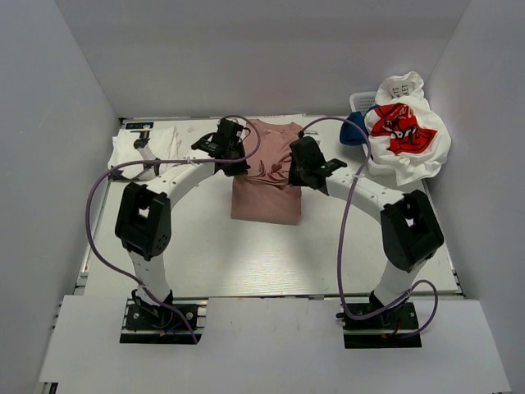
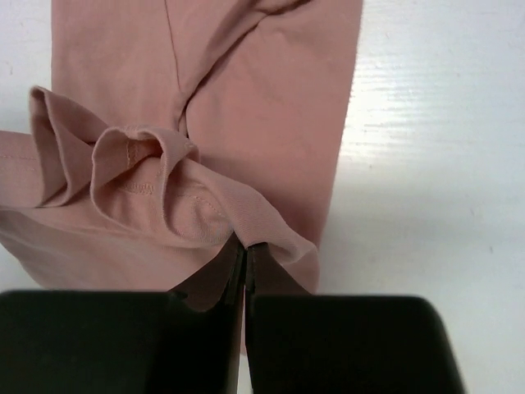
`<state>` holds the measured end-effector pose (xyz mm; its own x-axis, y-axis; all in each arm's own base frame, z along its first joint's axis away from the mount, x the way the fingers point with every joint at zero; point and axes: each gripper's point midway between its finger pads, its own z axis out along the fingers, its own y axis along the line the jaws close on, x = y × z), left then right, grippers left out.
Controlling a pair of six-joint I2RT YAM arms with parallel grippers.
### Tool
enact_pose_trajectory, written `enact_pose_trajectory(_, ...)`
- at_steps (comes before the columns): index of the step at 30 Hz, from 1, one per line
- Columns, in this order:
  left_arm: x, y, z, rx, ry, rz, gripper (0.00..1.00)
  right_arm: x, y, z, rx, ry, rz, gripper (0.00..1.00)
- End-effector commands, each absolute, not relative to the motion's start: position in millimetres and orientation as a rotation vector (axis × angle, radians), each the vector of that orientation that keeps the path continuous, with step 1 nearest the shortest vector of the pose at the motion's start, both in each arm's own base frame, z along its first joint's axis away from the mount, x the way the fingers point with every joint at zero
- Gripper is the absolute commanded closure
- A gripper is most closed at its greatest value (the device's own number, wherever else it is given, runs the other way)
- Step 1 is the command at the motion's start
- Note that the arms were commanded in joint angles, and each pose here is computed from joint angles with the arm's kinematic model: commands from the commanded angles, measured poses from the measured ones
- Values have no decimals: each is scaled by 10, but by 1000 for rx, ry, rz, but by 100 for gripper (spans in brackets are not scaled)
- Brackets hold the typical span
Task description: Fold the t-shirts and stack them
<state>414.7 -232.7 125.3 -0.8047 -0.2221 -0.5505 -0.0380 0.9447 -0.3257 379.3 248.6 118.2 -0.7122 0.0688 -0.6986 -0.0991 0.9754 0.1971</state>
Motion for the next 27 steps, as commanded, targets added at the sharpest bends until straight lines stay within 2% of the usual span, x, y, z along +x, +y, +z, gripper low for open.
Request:
enact_pose_trajectory(1, 4439, -2292, 1373, -156, 2438, -414, 100, 4084, 2596, 1294, -62, 2296, 367, 100)
enact_pose_trajectory(7, 4654, -2347, 1127, -103, 2482, -417, 99, 4313, 2569, 952, -38, 2374, 380, 100)
enact_pose_trajectory(10, 4741, -2361, 1029, -65, 2502, -421, 86, 4422, 2529, 791, -4, 2416, 378, 99)
enact_pose_trajectory(11, 4749, -2365, 1010, -65, 2510, -418, 58, 4466, 2529, 826, 0, 2412, 379, 86)
enact_pose_trajectory(12, 4750, -2362, 985, -54, 2518, -410, 52, 4498, 2567, 851, -17, 2406, 403, 58)
enact_pose_trajectory(14, 4792, -2322, 1018, -52, 2507, -406, 35, 4523, 2597, 896, -45, 2399, 412, 35)
enact_pose_trajectory(15, 4801, -2309, 1141, -55, 2481, -406, 24, 4539, 2604, 986, -53, 2381, 428, 14)
enact_pose_trajectory(16, 4801, -2308, 1220, -54, 2466, -412, 20, 4514, 2618, 988, -66, 2381, 424, 10)
enact_pose_trajectory(18, 4719, -2250, 1263, -60, 2464, -398, 1, 4415, 2577, 1046, -90, 2375, 416, 10)
enact_pose_trajectory(20, 4596, -2176, 1500, -64, 2426, -401, 0, 4304, 2631, 1014, -130, 2372, 456, 10)
enact_pose_trajectory(25, 3990, -1849, 1533, -192, 2415, -380, 0, 3922, 2997, 1052, -314, 2337, 636, 10)
enact_pose_trajectory(26, 3797, -1748, 1358, -216, 2447, -353, 0, 3933, 3035, 1031, -318, 2328, 644, 10)
enact_pose_trajectory(27, 3679, -1676, 1560, -257, 2392, -374, 0, 3892, 3096, 1004, -338, 2332, 652, 10)
